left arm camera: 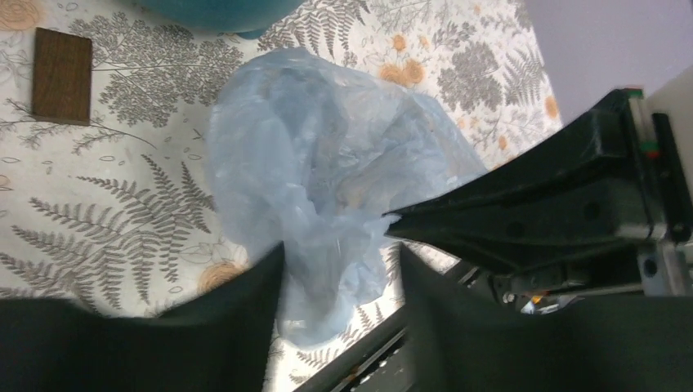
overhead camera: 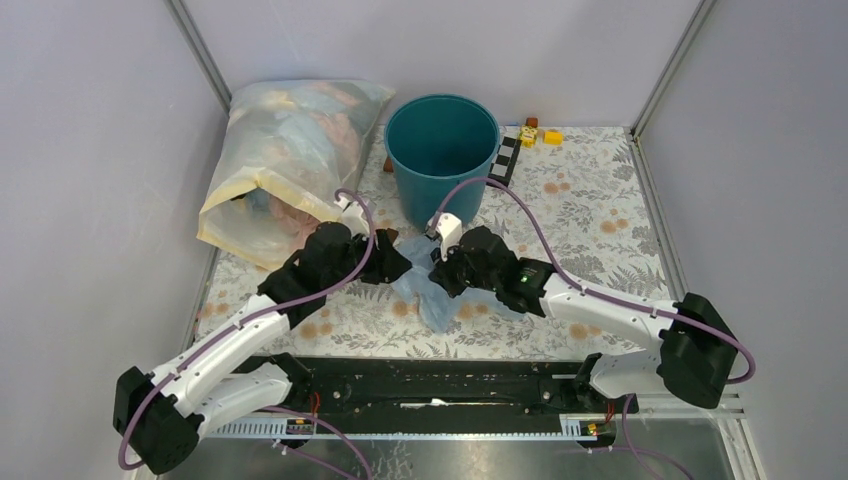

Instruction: Put the trash bags into the trash bin

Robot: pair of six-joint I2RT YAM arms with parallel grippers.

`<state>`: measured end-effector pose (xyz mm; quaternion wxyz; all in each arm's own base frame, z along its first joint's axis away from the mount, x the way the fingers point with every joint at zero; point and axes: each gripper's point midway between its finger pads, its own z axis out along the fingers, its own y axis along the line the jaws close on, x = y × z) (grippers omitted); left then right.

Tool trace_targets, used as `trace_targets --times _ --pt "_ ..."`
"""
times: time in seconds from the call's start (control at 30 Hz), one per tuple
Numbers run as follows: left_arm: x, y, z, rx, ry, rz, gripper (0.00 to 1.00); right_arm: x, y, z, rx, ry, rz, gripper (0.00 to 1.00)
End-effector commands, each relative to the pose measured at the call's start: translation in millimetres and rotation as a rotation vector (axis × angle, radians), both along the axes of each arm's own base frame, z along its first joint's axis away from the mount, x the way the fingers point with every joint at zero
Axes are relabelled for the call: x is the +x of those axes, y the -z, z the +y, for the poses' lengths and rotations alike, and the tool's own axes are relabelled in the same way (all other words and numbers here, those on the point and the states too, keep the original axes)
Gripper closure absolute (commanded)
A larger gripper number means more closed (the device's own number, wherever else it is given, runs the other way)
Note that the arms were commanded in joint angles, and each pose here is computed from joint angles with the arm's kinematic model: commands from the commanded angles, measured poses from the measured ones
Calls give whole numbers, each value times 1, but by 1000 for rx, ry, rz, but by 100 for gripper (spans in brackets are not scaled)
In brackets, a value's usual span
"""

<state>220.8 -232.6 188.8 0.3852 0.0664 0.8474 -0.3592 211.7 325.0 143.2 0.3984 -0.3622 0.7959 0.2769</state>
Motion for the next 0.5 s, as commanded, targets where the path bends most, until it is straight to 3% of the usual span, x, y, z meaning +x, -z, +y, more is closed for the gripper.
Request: trace_targets --times 0.0,0.07,0.2,0.33,0.47 --pt "2 -24 6 -10 -10 -81 26 18 -57 4 133 101 -98 100" --pt "2 -20 17 6 -55 -95 11 18 -65 -2 146 141 -86 100" --pt "-8 -27 17 -60 -32 -151 4 19 -62 -9 93 211 -9 100" --pt "-15 -24 11 -88 20 -154 2 17 -56 -7 66 230 51 100" --pt "-13 -12 8 -60 29 -128 10 17 -59 -7 87 247 63 100"
